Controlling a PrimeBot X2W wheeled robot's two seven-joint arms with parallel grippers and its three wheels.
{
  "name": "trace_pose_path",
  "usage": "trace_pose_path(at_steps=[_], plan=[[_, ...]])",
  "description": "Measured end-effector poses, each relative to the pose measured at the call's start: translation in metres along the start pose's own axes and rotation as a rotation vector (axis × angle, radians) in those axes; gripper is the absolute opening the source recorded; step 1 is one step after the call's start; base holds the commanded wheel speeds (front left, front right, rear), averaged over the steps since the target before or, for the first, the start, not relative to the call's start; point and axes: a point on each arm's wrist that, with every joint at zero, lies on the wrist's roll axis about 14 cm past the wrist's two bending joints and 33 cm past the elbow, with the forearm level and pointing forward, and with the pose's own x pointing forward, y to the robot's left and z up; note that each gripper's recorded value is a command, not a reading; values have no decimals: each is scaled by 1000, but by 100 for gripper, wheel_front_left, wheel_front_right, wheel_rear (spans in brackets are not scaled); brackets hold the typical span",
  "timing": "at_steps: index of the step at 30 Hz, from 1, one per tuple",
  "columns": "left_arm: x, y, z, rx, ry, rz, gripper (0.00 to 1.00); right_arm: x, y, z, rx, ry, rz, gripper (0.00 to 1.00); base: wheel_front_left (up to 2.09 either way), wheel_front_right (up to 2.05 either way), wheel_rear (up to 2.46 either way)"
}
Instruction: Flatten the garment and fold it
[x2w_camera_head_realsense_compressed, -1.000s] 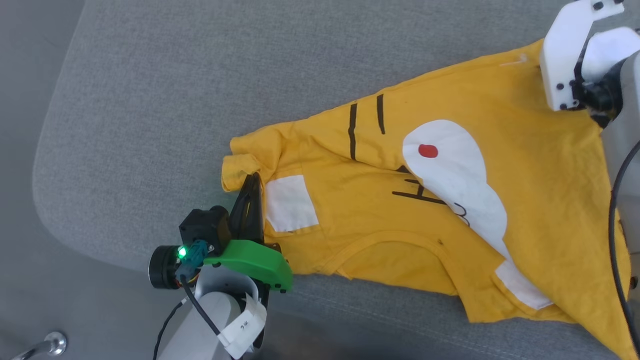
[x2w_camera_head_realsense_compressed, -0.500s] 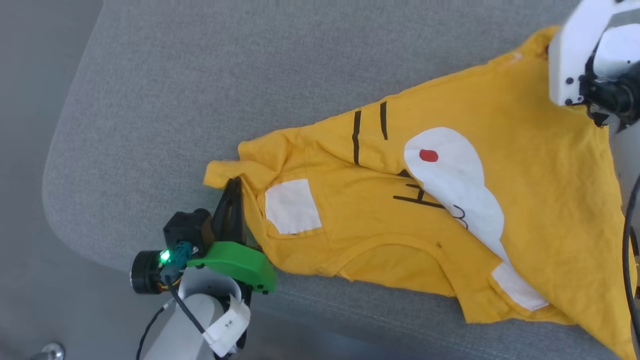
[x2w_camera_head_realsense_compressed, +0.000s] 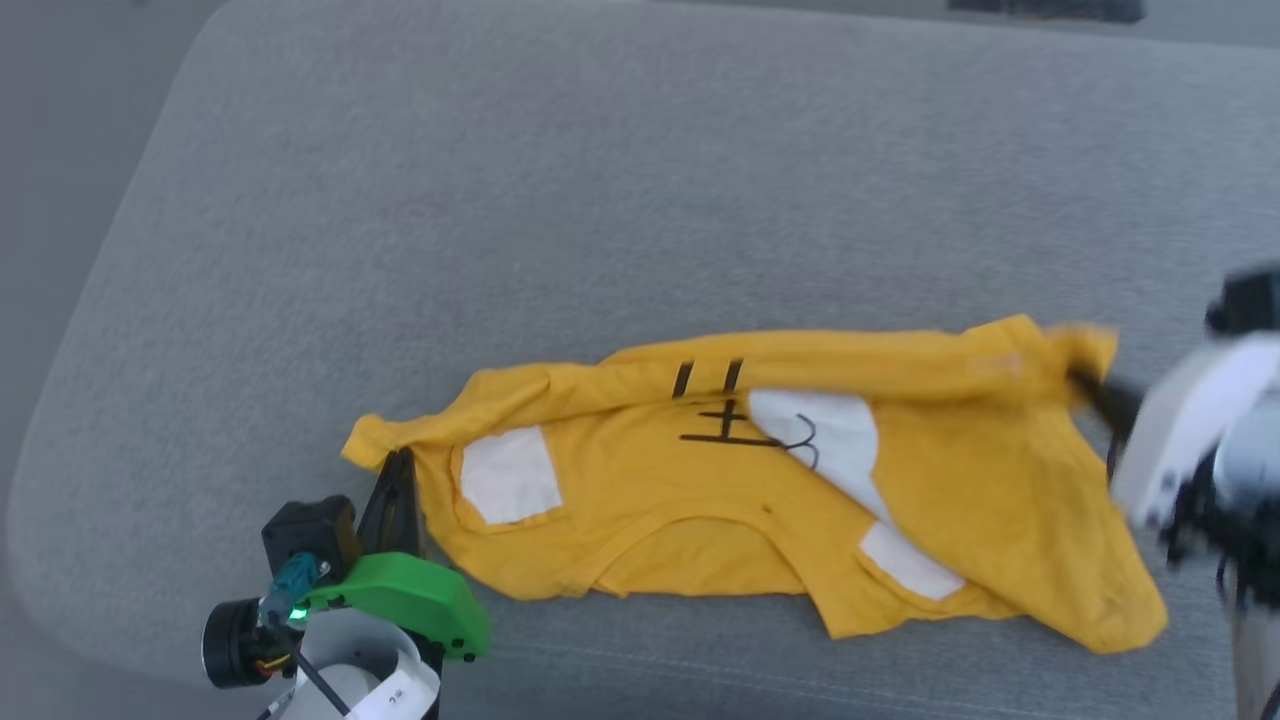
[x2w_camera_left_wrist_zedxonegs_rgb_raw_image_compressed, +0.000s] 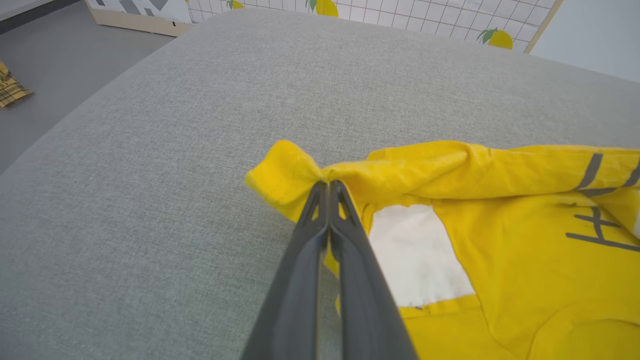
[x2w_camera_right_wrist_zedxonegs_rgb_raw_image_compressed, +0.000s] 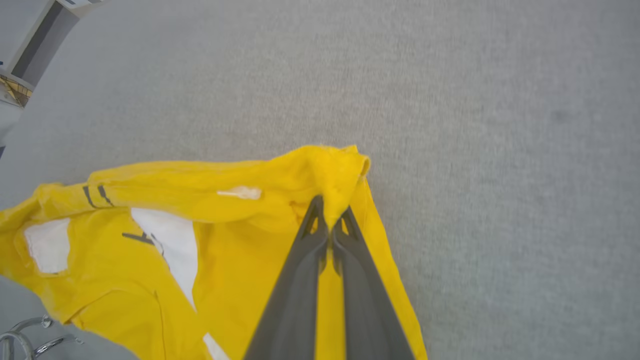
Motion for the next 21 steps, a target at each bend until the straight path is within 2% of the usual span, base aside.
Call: trace_pose_path(at_steps=[4,6,8,11,15,21], plan=[[-2,-14,5,-16,-8,-46,0,-40,-5,-62,125,117,-8,0,0,0,0],[-2,-22,9,-37,-16,-71,0,-55,-4,-83,170,162,-3,0,0,0,0],[-1,-33,15,-99,-29,-111,0,-67,-5,-88,193,161,-7,0,0,0,0],[2,-45,25,-155,-47,-165,0,-76,-7,-71,198,96,-9,0,0,0,0],[21,-57,54,-149,-91,-245,0,-73,-3,-32,174,32,26,0,0,0,0],[72,-73,147,-42,-223,-348,0,-61,-5,64,43,-66,36,0,0,0,0]])
